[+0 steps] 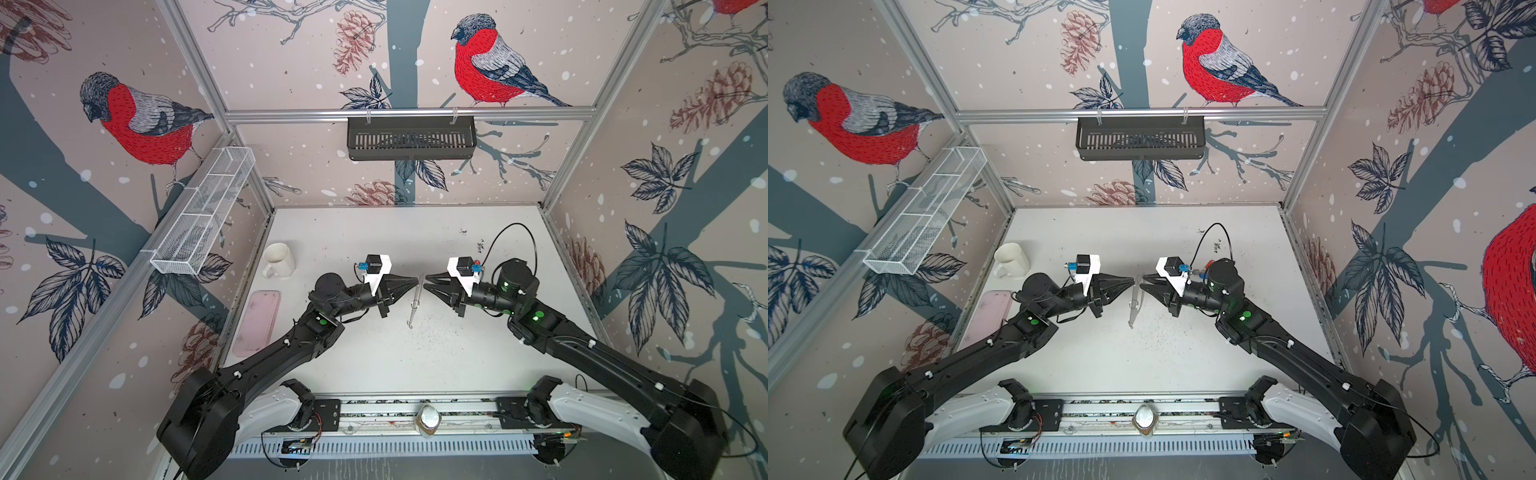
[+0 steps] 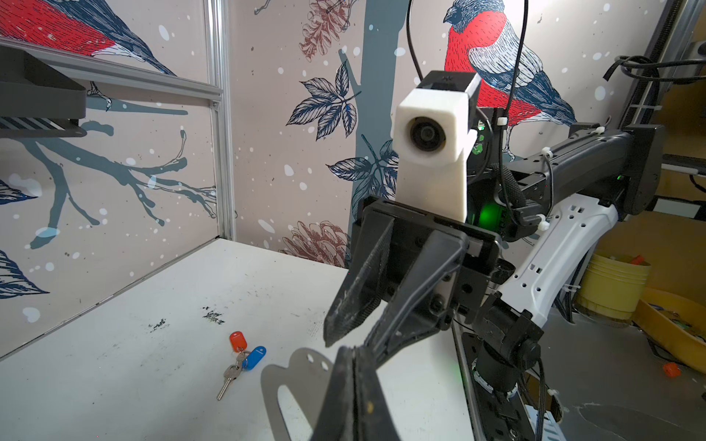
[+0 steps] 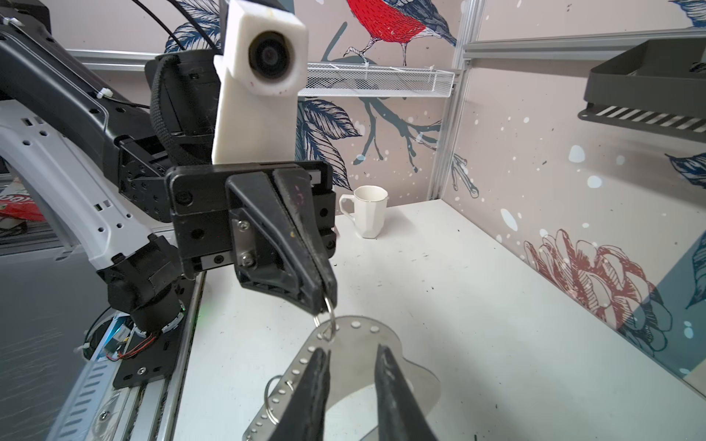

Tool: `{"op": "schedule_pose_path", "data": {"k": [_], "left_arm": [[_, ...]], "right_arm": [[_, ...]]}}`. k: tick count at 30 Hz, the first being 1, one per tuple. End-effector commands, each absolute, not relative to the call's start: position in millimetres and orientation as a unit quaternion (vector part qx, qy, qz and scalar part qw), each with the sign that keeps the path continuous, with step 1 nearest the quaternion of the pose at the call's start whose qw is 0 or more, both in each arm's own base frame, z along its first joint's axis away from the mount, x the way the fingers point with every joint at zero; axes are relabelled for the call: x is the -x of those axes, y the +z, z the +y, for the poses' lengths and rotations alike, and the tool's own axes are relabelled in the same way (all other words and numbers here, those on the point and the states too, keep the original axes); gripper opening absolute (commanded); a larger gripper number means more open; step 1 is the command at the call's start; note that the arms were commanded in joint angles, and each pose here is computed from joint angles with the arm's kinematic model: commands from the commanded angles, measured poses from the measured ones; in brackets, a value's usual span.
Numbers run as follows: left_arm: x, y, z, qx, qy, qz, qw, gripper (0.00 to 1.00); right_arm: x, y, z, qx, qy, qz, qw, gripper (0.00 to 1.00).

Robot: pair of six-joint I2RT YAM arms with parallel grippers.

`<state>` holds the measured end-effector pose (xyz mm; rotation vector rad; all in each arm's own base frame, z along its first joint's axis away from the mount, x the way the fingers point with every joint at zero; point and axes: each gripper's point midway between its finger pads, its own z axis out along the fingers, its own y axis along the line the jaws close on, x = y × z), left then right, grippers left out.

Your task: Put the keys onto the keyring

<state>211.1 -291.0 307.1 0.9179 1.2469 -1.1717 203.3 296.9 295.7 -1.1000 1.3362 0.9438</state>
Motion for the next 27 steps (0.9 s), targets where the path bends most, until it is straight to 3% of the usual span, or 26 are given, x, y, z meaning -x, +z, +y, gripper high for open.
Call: {"op": "schedule_pose_path", "data": {"k": [1, 27], "left_arm": [[-208.5, 322.2, -290.2, -0.397, -0.498, 0.503, 0.584, 0.0], [-203.0, 318.6, -295.7, -0.405, -0.526, 0.487, 0.568, 0.0]], "right_arm": [[-197.3, 298.2, 301.6, 0.481, 0.405, 0.551, 0.548, 0.23], [-195.6, 303.5, 314.7, 0.488, 0.422, 0.541, 0.54, 0.07]]}}
